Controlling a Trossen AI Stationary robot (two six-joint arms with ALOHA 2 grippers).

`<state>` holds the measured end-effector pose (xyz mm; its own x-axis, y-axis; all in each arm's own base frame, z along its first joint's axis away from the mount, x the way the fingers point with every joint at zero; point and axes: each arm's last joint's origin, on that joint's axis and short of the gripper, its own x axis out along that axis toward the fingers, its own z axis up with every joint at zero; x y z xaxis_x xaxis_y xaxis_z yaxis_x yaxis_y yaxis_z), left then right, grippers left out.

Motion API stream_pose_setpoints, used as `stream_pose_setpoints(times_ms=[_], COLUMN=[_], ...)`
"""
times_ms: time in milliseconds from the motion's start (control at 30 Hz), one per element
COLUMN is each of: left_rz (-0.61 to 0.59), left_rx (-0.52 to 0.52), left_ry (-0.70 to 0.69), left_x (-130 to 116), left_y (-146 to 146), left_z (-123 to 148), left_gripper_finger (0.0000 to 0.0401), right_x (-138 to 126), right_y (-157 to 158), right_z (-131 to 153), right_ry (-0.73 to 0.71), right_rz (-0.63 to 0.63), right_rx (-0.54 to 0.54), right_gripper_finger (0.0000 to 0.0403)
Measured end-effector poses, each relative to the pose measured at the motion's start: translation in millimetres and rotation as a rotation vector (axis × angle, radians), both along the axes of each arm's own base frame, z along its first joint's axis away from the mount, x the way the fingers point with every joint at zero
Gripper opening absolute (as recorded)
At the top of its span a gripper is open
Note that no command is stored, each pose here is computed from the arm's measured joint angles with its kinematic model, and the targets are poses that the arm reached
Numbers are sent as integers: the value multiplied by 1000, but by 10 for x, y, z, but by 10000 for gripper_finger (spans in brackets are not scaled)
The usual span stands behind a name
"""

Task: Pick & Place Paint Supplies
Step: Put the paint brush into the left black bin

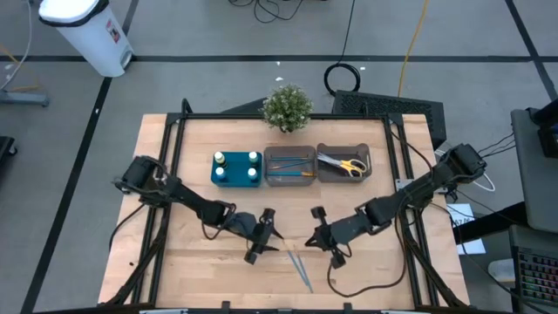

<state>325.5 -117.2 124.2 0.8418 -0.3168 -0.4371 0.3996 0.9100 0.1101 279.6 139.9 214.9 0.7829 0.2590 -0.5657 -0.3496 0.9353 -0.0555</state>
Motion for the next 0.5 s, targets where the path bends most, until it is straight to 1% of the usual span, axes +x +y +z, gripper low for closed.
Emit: stream_pose_setpoints(times_ms=[133,233,367,500], left_rz=[30,58,73,81], left_rx=[-2,-25,-86,-84], left_ry=[-9,27,90,136], left_x=[74,100,107,88], left_y=[60,126,195,203], left_z=[-210,-339,-402,-437], left_gripper_finger=[186,186,186,186], right_x=[6,5,3,3], right_y=[-12,-10,-8,-8], right_z=[1,0,-1,-1], right_ry=[-1,0,1,1], right_rz=[-5,-4,-3,-3], right_rx=[0,0,-1,-1], right_gripper_finger=[2,1,2,1])
